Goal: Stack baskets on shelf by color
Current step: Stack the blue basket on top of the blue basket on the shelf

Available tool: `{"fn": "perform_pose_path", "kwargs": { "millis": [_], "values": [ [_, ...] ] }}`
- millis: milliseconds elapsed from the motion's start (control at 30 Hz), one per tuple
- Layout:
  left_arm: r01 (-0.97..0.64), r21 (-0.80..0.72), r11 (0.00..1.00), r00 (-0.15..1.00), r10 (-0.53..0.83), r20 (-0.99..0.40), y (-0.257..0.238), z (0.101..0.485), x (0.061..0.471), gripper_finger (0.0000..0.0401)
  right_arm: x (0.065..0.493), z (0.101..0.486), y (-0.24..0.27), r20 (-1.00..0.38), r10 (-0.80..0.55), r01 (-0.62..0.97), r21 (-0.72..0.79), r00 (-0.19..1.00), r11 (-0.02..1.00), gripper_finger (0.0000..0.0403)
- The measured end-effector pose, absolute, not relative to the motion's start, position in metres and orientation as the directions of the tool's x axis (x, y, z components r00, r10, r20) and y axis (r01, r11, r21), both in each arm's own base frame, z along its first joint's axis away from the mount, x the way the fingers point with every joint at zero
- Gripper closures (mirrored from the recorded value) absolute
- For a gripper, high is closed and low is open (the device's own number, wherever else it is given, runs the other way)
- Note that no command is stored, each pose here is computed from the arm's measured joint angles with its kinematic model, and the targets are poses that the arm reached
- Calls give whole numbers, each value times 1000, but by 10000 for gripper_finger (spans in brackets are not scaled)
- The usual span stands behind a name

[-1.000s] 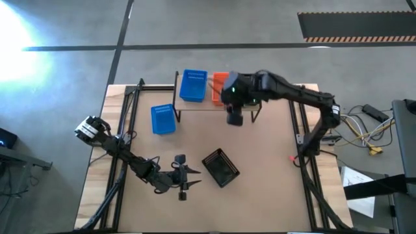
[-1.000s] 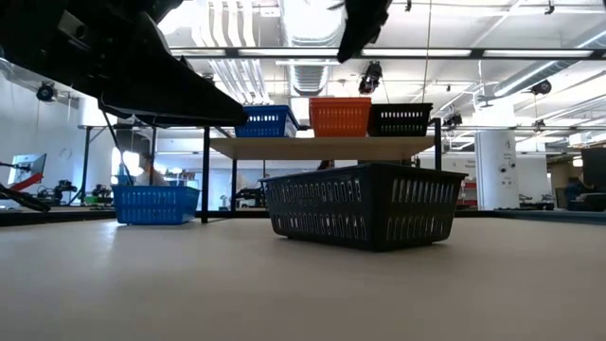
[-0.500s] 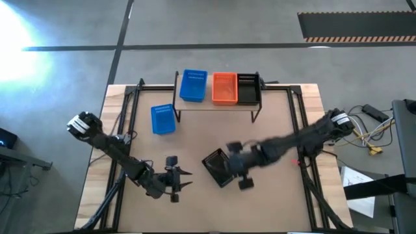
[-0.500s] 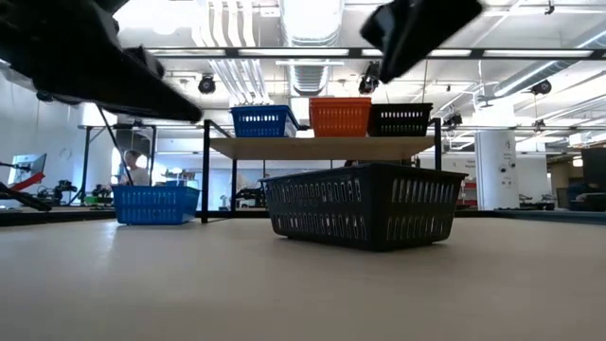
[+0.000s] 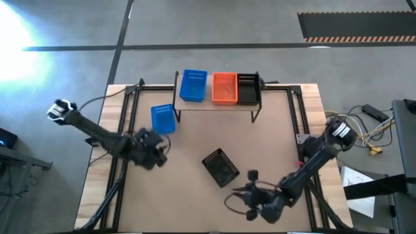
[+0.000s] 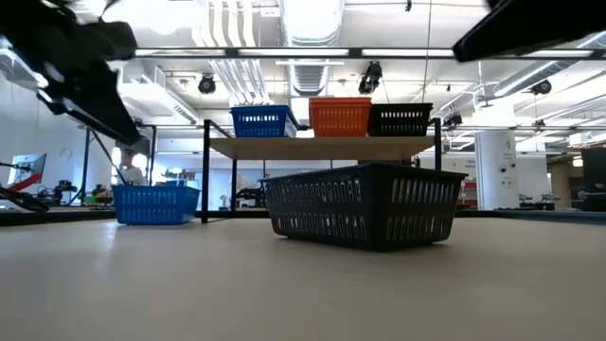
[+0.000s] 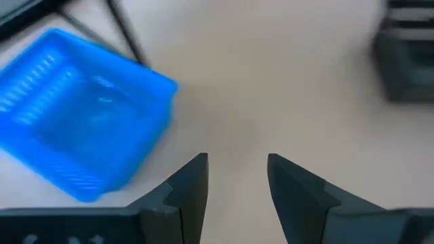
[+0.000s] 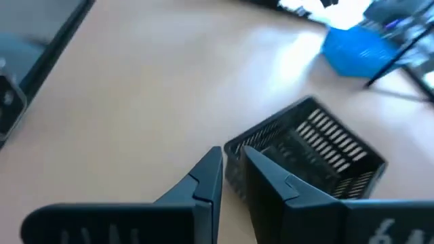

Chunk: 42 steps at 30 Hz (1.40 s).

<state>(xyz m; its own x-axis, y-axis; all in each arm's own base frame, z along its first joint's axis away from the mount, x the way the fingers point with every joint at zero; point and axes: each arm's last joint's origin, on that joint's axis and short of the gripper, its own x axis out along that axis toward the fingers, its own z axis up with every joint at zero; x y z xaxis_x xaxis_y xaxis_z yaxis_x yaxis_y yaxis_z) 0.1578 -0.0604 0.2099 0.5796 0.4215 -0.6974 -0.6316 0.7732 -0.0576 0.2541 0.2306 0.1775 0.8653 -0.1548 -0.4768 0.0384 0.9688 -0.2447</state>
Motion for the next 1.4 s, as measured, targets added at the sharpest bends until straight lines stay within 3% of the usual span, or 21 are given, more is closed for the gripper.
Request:
{"fn": "perform_pose_path", "kwargs": {
  "millis": [267, 433, 667, 800, 933, 1067, 1200, 1400],
  "values": [
    [-523, 76, 849, 457, 355, -816, -3, 213, 164, 265, 253, 155, 233, -344, -338, 214, -350, 876, 912, 355],
    [-479, 126, 869, 367, 328, -870, 25, 203, 170, 259, 260, 147, 228, -344, -364, 238, -356, 866, 904, 355],
    [-363, 213, 907, 298, 329, -896, 38, 187, 184, 210, 266, 140, 226, -341, -375, 251, -354, 862, 901, 355],
    [-336, 293, 895, 218, 377, -900, 41, 174, 190, 201, 266, 138, 226, -342, -376, 255, -350, 861, 901, 355],
    [-326, 330, 886, 156, 395, -905, 43, 164, 195, 234, 266, 138, 226, -337, -382, 262, -350, 861, 899, 355],
    [-301, 302, 905, 152, 358, -921, 39, 162, 200, 307, 267, 138, 226, -332, -387, 268, -351, 860, 897, 355],
    [-303, 175, 937, 189, 239, -952, 29, 167, 203, 385, 268, 138, 225, -330, -391, 274, -348, 859, 897, 355],
    [-174, -70, 982, 248, -25, -968, -9, 190, 205, 395, 268, 139, 225, -327, -389, 276, -342, 861, 898, 355]
  ]
}}
